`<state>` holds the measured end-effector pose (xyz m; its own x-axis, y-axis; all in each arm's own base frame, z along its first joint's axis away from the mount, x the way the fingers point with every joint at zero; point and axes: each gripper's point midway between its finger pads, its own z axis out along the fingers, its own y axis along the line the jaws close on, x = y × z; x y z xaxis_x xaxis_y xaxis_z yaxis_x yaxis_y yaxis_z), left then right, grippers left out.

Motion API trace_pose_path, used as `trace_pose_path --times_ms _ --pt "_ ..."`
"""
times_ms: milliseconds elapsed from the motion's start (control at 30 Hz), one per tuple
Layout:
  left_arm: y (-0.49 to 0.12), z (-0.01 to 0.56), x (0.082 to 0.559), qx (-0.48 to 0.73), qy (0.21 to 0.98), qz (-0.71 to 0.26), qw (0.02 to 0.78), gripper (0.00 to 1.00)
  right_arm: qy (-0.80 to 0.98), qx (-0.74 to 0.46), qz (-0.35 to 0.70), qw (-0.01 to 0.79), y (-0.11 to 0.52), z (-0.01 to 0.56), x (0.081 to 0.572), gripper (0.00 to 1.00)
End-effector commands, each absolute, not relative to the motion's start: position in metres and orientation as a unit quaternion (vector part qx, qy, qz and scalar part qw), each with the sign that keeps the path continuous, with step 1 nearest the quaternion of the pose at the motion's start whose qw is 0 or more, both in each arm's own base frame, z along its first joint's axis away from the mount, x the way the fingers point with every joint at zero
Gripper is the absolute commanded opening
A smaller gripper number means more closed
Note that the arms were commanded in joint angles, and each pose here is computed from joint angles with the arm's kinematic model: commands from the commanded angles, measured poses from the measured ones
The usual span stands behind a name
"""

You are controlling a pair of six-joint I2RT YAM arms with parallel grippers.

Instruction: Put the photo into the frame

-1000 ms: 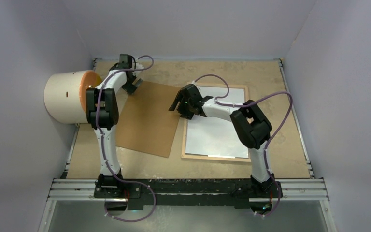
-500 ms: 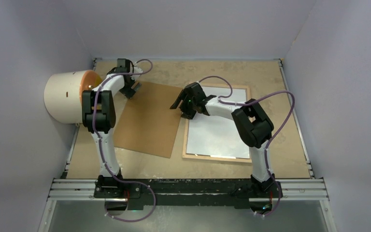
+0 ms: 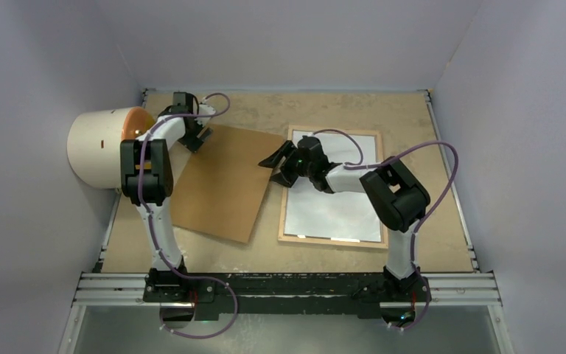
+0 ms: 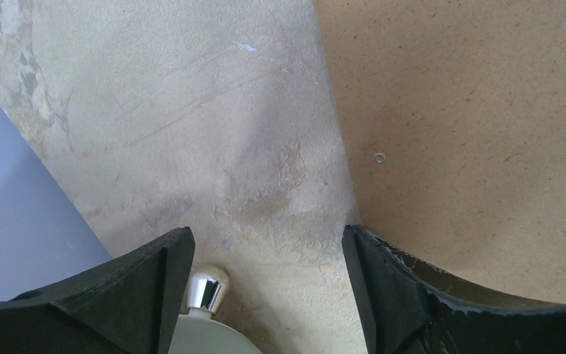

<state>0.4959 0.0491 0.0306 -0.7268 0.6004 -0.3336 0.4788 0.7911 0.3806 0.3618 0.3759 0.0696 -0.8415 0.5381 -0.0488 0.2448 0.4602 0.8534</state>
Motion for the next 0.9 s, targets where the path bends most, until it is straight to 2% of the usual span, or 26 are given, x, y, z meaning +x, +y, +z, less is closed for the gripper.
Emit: trace_pose_path --times_ms 0,433,867 --pt "-0.031 -0.027 0.394 0.321 0.939 -0.09 0.082 0.8 0.67 0.135 0.694 0.227 0.413 0.239 0.357 0.7" --pt "-0.055 -0.011 0.393 0.303 0.936 -0.154 0.092 0.8 0.68 0.126 0.696 0.193 0.408 0.213 0.337 0.7" --pt "-0.088 -0.004 0.375 0.294 0.92 -0.25 0.071 0.78 0.564 0.086 0.802 0.175 0.401 0.264 0.332 0.66"
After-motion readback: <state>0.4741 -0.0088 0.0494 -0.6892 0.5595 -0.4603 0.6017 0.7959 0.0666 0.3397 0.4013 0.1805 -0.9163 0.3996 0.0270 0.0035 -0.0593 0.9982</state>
